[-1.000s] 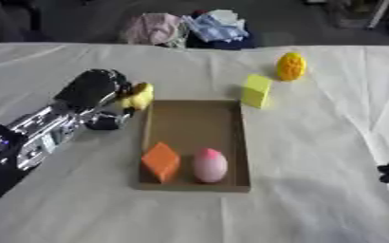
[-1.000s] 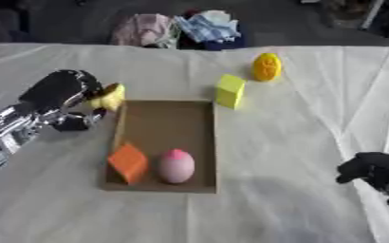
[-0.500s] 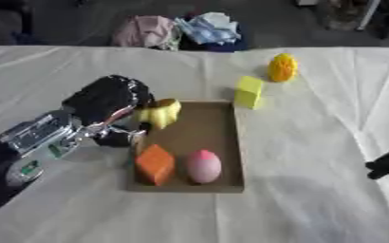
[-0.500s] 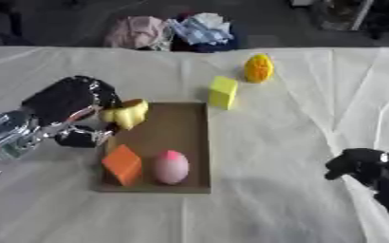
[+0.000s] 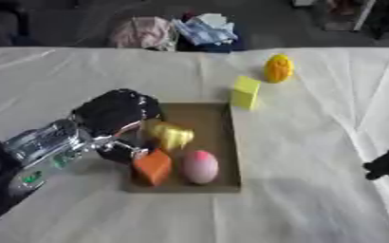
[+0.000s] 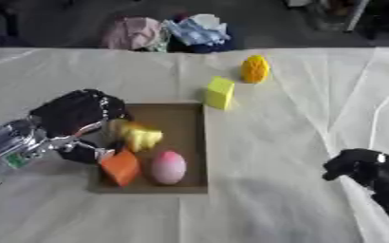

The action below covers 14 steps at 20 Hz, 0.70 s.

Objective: Pick up objects on the table and place them in the box.

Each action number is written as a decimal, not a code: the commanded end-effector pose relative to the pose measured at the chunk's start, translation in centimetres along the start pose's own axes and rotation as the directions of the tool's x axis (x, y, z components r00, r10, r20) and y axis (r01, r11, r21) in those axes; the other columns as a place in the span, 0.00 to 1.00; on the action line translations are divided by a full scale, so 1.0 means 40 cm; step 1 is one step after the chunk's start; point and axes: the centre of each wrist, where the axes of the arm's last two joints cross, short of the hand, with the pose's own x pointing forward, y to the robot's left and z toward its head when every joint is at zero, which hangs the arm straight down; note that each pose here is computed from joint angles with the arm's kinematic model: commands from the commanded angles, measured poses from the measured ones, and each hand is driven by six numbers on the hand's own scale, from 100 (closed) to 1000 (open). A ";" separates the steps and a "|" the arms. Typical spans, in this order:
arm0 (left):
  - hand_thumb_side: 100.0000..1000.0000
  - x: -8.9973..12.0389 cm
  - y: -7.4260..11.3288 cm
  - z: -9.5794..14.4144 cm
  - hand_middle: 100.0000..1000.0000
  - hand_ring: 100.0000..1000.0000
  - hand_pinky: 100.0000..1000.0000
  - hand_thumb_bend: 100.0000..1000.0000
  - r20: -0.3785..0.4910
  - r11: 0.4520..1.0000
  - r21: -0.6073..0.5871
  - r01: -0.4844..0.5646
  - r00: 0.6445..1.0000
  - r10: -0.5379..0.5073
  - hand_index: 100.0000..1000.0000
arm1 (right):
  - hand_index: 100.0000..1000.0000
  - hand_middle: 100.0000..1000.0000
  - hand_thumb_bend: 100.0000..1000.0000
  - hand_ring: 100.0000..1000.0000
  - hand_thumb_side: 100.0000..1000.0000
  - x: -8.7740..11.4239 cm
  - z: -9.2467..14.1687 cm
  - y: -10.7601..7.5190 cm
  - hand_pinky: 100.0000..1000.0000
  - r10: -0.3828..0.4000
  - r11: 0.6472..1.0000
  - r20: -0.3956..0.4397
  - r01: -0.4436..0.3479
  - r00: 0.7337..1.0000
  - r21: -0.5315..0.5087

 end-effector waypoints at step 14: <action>0.15 -0.008 0.042 0.014 0.63 0.63 0.71 0.00 0.086 0.944 0.265 -0.197 0.980 0.180 0.80 | 0.86 0.71 0.00 0.68 0.36 0.074 -0.072 -0.117 0.88 0.201 0.977 0.065 -0.205 0.977 0.064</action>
